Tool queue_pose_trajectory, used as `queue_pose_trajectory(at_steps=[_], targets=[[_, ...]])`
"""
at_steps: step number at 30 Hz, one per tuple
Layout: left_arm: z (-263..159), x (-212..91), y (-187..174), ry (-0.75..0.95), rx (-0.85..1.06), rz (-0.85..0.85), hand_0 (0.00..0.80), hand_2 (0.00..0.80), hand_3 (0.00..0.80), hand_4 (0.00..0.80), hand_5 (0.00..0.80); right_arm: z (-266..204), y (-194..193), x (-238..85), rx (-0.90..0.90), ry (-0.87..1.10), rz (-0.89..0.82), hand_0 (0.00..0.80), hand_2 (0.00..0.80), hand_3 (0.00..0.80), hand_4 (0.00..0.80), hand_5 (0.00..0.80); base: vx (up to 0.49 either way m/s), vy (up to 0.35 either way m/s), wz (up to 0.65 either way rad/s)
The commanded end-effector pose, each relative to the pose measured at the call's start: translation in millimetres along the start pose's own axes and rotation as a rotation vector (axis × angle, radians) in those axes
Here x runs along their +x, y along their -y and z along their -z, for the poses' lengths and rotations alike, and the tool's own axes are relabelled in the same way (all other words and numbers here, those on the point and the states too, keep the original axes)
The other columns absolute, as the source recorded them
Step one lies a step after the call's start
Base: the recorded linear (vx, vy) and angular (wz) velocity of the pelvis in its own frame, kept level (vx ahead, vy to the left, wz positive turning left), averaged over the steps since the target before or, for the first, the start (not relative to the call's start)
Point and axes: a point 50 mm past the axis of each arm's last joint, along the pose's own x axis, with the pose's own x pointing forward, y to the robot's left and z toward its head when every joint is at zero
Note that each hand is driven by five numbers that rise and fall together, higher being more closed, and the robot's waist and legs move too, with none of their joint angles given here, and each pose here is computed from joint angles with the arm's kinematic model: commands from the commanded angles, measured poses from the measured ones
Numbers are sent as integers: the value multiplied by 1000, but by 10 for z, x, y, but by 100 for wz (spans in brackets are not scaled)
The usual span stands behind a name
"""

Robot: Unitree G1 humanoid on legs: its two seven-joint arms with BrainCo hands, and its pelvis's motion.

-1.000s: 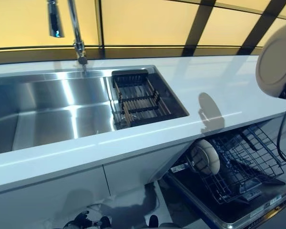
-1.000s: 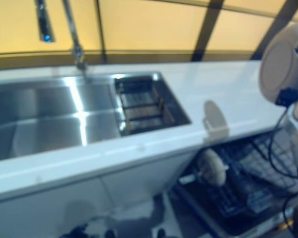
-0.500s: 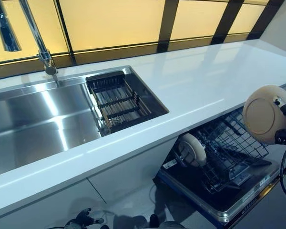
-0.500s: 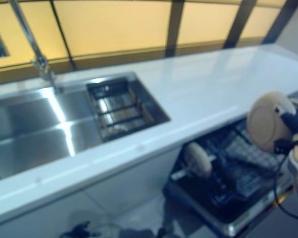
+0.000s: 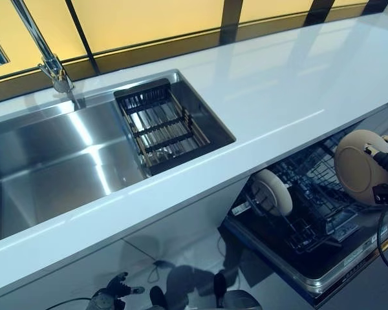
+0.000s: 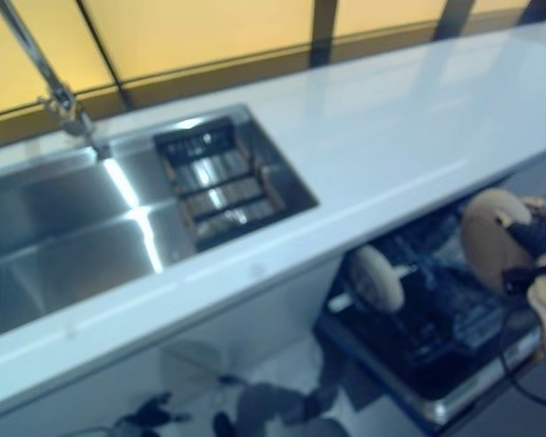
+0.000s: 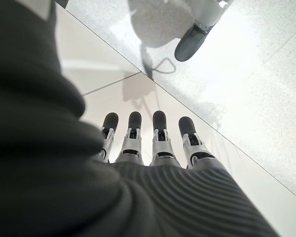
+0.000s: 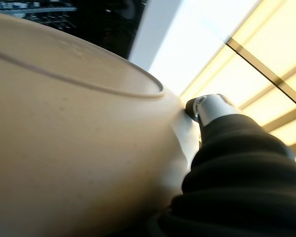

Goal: Take plates into dishwasher

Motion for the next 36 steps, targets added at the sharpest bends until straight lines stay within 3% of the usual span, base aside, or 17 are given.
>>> queue_pose_trajectory(at_steps=[1,12,36], targets=[[-266,49,-176,82,34,-26,0,0,0,0,0,-428,198,188,-40,144,156,800,800,800,800,800,-47,-35,15],[-457,68,-175,139,34,-23,0,0,0,0,0,-334,-37,242,-131,84,177,800,800,800,800,800,-35,-24,5],[-579,51,-181,207,34,-2,0,0,0,0,0,30,-9,297,-389,-41,187,800,800,800,800,800,-7,-4,1]])
